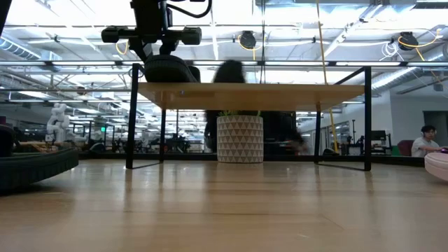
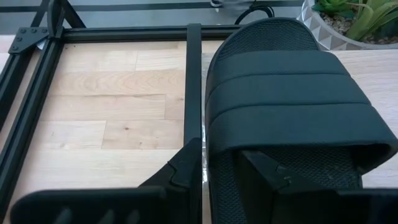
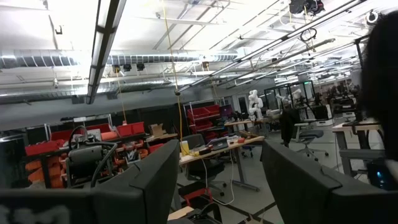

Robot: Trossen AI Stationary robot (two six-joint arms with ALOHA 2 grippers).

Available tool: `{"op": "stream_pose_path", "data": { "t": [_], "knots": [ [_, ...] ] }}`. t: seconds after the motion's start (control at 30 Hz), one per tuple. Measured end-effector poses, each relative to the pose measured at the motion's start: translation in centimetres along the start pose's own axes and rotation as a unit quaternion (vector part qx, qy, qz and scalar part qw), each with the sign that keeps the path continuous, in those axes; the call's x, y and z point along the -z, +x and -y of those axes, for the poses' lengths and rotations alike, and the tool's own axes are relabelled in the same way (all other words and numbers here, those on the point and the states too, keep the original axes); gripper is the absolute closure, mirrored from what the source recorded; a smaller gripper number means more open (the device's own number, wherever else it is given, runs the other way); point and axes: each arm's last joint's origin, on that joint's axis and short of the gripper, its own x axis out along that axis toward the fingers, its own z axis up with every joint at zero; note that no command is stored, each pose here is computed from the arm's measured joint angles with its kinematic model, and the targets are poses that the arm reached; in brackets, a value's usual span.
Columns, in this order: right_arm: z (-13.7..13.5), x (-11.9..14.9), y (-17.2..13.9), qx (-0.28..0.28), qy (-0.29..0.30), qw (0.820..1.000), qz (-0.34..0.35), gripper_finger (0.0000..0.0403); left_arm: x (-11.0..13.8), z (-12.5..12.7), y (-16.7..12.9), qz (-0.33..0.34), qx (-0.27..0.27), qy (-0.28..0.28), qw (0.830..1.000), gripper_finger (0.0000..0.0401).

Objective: Pick and place slides into the shelf
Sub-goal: Put the left black slipper on the shelf, then put the black slipper on the shelf

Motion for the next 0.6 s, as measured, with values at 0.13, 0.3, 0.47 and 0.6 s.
{"op": "stream_pose_path", "data": {
  "t": [0.13,0.3,0.47,0.6],
  "knots": [
    [0.0,0.0,0.0,0.0,0.0,1.0,0.0,0.0183,0.0,0.0,0.0,-0.001,0.001,-0.001,1.0,0.0313],
    [0.0,0.0,0.0,0.0,0.0,1.0,0.0,0.0183,-0.5,-0.4,-0.5,-0.003,0.012,-0.011,1.0,0.0313],
    [0.0,0.0,0.0,0.0,0.0,1.0,0.0,0.0183,-0.9,-0.7,-1.0,-0.013,0.027,-0.024,0.999,0.0313],
    [0.0,0.0,0.0,0.0,0.0,1.0,0.0,0.0183,-0.9,-0.7,-1.2,-0.024,0.033,-0.025,0.999,0.0313]
  ]
}}
